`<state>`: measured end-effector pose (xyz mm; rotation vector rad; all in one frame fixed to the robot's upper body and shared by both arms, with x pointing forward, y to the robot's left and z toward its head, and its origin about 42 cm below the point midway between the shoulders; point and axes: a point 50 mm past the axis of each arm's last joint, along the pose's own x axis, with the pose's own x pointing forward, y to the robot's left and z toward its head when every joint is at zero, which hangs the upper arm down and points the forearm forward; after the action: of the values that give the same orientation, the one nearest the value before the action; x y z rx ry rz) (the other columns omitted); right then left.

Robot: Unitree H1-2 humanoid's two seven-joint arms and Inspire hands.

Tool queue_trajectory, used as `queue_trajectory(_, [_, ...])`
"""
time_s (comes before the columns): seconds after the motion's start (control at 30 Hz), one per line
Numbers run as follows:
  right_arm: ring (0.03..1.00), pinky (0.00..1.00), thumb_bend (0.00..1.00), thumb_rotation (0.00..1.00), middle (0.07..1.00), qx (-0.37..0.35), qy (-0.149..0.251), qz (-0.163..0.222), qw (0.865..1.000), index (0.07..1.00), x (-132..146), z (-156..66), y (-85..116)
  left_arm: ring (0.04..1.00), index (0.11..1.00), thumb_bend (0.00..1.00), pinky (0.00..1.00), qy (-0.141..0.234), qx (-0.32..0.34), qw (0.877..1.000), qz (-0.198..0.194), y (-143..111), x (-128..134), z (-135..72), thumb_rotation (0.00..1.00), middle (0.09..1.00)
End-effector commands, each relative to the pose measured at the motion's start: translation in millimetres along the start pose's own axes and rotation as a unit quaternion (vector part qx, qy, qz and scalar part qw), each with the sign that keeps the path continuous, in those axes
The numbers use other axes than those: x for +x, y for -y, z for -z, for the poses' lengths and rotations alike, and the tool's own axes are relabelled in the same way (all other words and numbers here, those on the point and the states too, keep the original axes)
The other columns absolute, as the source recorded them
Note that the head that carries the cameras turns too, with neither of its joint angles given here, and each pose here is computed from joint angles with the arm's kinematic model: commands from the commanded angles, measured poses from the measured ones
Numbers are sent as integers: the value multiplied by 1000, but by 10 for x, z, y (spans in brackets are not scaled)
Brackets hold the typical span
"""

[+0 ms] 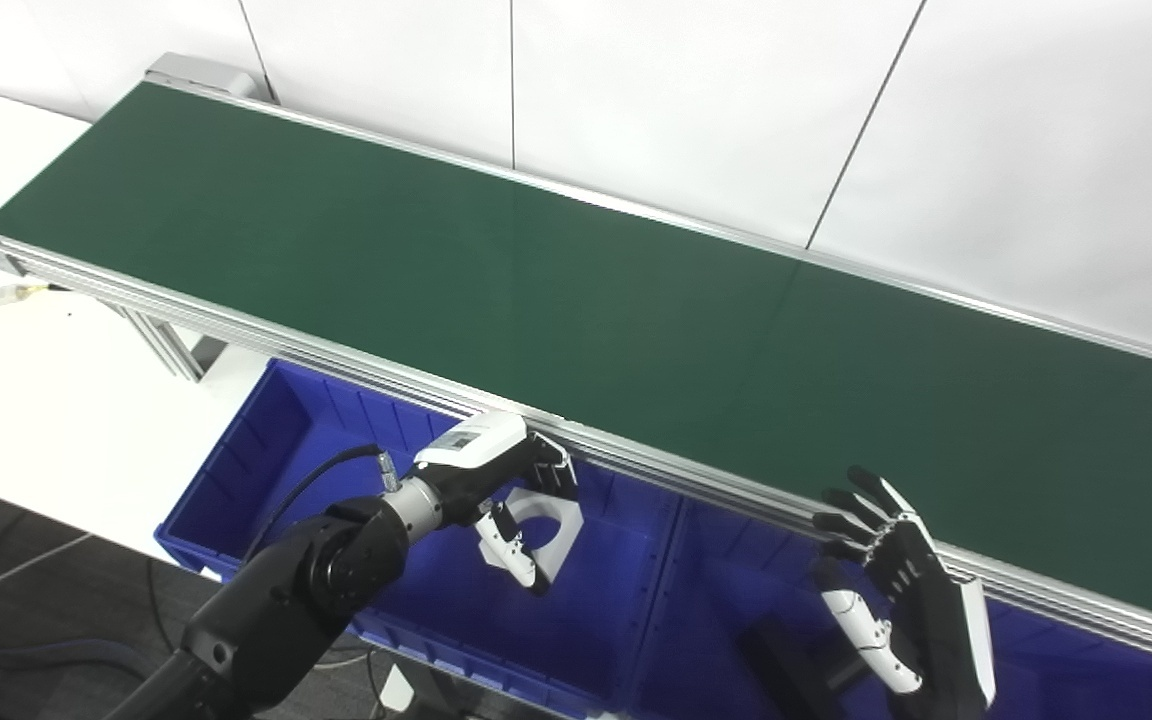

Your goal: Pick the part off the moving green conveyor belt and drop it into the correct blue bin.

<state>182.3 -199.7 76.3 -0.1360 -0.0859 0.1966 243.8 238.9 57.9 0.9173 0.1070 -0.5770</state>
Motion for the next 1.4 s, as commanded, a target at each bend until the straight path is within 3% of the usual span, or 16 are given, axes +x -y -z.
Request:
queue_trajectory(0.0, [701,600,597,518,767,2,30,3,1000,841,55,-107,16,636,491,522,683,13,-3,1000,-12,-150,-4,-64,0,506])
queue_trajectory(0.03, [700,599,600,523,766,1,30,3,1000,841,55,-105,17,666,495,522,704,12,-4,1000,-9,-156,-6,-66,41,605])
queue_trajectory(0.07, [700,599,601,526,766,0,29,3,1000,841,55,-104,17,675,496,522,712,12,3,1000,0,-173,-14,-74,55,638])
queue_trajectory(0.1, [700,600,607,534,765,0,29,2,1000,841,55,-104,16,713,598,692,744,11,7,1000,5,-185,-19,-80,140,688])
queue_trajectory(0.17, [699,600,607,536,765,0,30,2,1000,841,55,-103,16,755,690,844,789,12,16,1000,14,-201,-29,-88,227,739])
queue_trajectory(0.33, [700,600,604,536,766,-4,30,3,1000,843,55,-112,13,817,768,973,919,8,23,999,39,-259,-71,-98,355,802])
queue_trajectory(0.77, [701,604,610,533,766,1,29,3,1000,842,48,-111,12,851,823,1000,985,1,30,998,55,-335,-137,-170,395,833])
queue_trajectory(1.1, [699,595,603,529,764,3,31,2,1000,840,46,-105,-5,839,804,1000,957,30,7,999,31,-406,-228,-266,406,814])
queue_trajectory(1.27, [699,591,617,536,761,6,30,0,1000,835,44,-89,-25,806,796,1000,838,49,-43,998,17,-481,-331,-427,359,798])
queue_trajectory(1.37, [697,586,619,542,764,3,29,0,1000,837,34,-77,-25,786,792,1000,687,70,-82,994,11,-494,-363,-478,434,795])
